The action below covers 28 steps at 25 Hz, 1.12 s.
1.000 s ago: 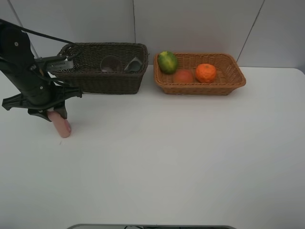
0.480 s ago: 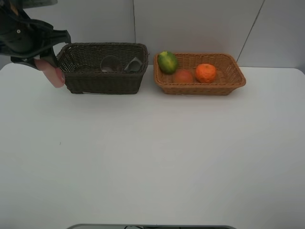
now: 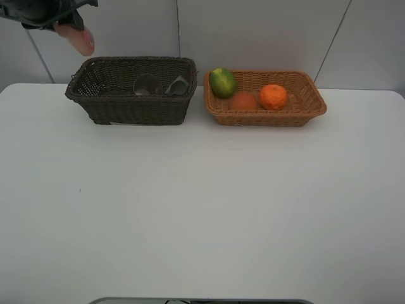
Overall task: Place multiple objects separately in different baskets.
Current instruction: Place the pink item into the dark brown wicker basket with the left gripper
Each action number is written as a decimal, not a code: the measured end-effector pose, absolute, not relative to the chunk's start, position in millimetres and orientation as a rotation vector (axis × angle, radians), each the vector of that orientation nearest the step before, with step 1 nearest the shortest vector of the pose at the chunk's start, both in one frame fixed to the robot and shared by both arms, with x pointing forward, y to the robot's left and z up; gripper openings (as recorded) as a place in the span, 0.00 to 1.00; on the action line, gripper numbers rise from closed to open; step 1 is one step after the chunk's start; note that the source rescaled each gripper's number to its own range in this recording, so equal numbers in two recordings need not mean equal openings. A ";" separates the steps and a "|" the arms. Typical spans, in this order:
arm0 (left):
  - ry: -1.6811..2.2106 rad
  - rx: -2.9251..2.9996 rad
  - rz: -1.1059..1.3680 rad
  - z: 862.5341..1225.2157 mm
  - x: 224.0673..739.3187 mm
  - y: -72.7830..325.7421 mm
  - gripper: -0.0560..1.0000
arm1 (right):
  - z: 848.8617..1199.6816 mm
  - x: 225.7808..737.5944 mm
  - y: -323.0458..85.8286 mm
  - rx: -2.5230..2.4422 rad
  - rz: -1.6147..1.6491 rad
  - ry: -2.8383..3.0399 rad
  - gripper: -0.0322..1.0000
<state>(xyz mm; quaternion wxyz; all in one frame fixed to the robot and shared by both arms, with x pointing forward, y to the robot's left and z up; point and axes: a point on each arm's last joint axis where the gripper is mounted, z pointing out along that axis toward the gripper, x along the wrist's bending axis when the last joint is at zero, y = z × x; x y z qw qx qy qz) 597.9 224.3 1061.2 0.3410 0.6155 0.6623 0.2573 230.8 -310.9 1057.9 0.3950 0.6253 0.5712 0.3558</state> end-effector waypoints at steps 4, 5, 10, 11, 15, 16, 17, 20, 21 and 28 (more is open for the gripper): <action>1.672 1.600 0.665 1035.9 618.2 218.8 0.06 | 1057.9 230.8 -310.9 1.586 0.902 1.448 0.91; 1.664 1.601 0.662 1028.8 622.8 217.8 0.06 | 1057.9 230.8 -310.9 1.586 0.902 1.448 0.91; 1.664 1.617 0.628 983.1 643.9 215.7 0.06 | 1057.9 230.8 -310.9 1.586 0.902 1.448 0.91; 1.667 1.622 0.621 974.4 646.8 215.6 0.06 | 1057.9 230.8 -310.9 1.586 0.902 1.448 0.91; 1.676 1.642 0.594 947.9 653.6 213.2 0.06 | 1057.9 230.8 -310.9 1.586 0.902 1.448 0.91; 1.673 1.643 0.591 943.7 654.8 212.6 0.06 | 1057.9 230.8 -310.9 1.586 0.902 1.448 0.91; 1.670 1.644 0.587 939.1 656.1 211.9 0.06 | 1057.9 230.8 -310.9 1.586 0.902 1.448 0.91; 1.677 1.652 0.578 930.9 657.2 211.4 0.06 | 1057.9 230.8 -310.9 1.585 0.902 1.449 0.91; 1.673 1.651 0.578 930.6 657.6 211.2 0.06 | 1057.9 230.8 -310.9 1.585 0.901 1.449 0.91; 1.691 1.632 0.590 930.2 659.8 220.8 0.06 | 1057.9 230.8 -310.9 1.584 0.901 1.450 0.91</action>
